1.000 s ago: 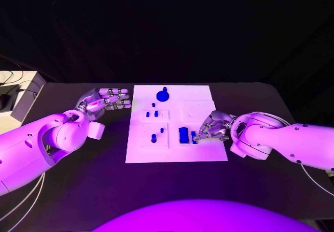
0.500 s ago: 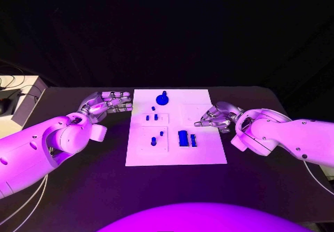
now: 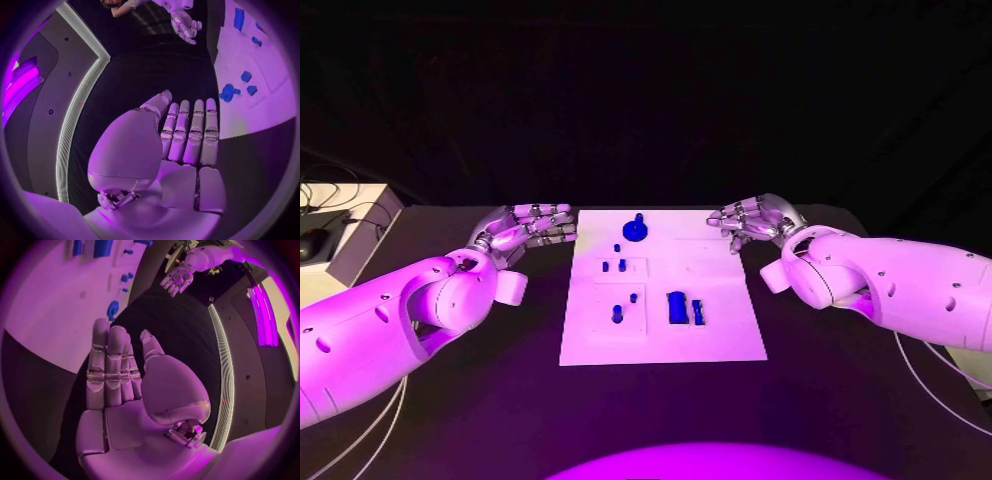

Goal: Assemble the parts on the task board

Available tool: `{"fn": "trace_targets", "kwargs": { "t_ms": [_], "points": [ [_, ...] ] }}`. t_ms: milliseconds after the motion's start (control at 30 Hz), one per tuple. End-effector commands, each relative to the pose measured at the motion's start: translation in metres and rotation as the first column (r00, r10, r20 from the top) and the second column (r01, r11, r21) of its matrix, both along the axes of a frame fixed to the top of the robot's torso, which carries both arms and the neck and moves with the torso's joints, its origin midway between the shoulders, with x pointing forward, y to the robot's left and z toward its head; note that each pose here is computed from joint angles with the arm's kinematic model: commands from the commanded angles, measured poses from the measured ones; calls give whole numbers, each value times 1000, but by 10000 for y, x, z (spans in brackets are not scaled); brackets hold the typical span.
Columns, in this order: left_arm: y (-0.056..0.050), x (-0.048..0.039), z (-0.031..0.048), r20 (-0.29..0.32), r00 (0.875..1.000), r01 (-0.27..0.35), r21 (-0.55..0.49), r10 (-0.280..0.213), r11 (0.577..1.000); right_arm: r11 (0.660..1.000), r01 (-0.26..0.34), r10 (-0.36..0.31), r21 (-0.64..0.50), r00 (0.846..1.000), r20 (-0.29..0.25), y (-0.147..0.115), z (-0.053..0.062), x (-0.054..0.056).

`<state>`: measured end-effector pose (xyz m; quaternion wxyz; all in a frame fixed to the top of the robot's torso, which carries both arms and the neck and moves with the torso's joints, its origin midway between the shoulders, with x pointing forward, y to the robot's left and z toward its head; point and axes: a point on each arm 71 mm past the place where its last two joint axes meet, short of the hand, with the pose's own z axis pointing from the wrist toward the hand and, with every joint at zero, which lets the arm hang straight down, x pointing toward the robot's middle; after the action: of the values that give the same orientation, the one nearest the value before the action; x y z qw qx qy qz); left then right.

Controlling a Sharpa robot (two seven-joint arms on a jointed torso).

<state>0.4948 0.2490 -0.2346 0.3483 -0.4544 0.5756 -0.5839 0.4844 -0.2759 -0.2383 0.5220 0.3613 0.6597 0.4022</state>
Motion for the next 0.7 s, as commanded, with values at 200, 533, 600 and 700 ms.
{"fn": "trace_targets", "kwargs": {
  "t_ms": [200,533,600,700],
  "points": [
    [26,73,25,60,989,-131,-24,133,991,982,61,-84,178,989,124,-77,36,289],
    [-125,-5,23,38,993,-112,1,112,994,972,83,-103,219,991,81,261,32,106],
    [-174,-28,32,45,990,-136,6,136,991,959,92,-118,269,990,82,393,52,42],
    [-259,-76,48,58,982,-179,16,178,984,935,109,-143,338,987,76,582,85,-62]
  ]
}}
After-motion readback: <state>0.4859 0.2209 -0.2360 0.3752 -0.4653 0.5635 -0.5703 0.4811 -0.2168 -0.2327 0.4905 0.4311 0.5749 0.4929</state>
